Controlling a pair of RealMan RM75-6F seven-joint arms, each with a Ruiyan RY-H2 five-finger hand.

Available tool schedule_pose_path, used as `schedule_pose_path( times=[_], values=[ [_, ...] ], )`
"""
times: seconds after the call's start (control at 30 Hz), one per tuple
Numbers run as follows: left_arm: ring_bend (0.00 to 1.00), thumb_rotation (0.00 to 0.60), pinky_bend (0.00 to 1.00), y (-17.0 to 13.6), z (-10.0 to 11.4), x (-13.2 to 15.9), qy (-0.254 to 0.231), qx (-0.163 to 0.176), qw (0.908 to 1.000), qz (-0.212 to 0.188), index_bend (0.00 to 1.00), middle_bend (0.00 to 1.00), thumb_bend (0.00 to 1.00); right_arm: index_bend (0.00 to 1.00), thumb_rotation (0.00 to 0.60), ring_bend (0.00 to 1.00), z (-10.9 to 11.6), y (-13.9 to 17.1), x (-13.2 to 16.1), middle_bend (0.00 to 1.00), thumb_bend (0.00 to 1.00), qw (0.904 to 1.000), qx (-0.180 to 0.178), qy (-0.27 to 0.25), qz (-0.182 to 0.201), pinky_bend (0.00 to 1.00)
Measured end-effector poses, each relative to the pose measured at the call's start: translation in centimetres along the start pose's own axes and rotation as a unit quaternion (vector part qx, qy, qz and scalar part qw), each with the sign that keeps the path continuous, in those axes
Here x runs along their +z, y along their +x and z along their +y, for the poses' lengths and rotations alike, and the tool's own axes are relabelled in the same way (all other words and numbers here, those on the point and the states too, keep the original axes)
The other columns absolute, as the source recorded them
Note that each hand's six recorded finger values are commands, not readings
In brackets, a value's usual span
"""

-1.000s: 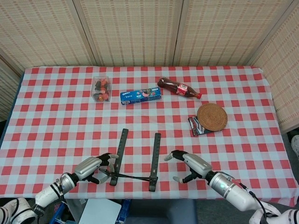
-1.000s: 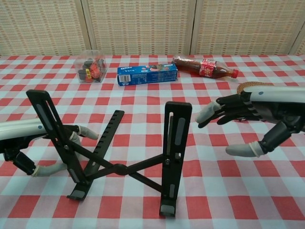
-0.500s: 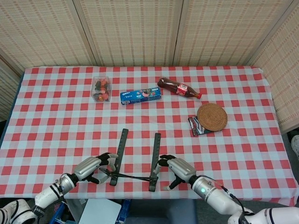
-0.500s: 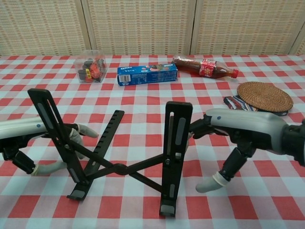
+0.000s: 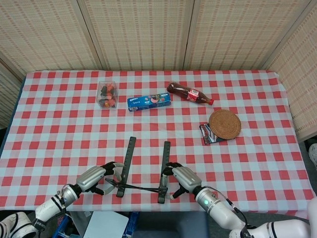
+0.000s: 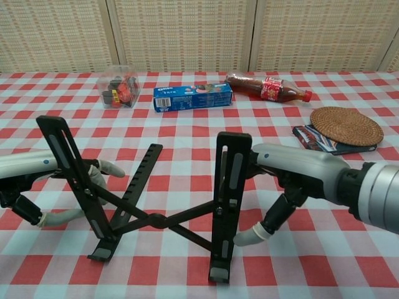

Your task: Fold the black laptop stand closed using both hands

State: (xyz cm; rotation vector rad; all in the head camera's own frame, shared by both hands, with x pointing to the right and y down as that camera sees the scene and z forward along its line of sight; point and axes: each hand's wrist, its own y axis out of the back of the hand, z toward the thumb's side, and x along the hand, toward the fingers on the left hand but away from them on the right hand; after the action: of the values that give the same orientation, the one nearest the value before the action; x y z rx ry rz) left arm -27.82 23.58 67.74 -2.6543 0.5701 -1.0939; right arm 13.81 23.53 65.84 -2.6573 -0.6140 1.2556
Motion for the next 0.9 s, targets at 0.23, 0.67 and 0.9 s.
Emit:
schedule_pose_path(
  times=[0.23,0.67,0.9],
  values=[
    [0.08,0.6,0.22,0.0,0.1,0.1,0.0,0.0,1.0,-0.001,0.37,0.12,0.43,0.54,0.6,0.09,-0.6,-0.2,0.2,0.31,0.19,1.0,0.009,-0.001,-0.001,0.08],
    [0.08,0.6,0.22,-0.1,0.0,-0.1,0.0,0.0,1.0,0.0,0.37,0.12,0.43,0.55,0.6,0.09,-1.2,-0.3,0.2,0.32,0.25,0.9998,0.018,0.001,-0.003,0.08],
    [0.08,0.6,0.22,-0.1,-0.1,-0.2,-0.001,0.0,1.0,0.0,0.37,0.12,0.43,0.56,0.6,0.09,-1.5,-0.3,0.4,0.32,0.3,0.9998,0.022,0.0,-0.001,0.08]
  ],
)
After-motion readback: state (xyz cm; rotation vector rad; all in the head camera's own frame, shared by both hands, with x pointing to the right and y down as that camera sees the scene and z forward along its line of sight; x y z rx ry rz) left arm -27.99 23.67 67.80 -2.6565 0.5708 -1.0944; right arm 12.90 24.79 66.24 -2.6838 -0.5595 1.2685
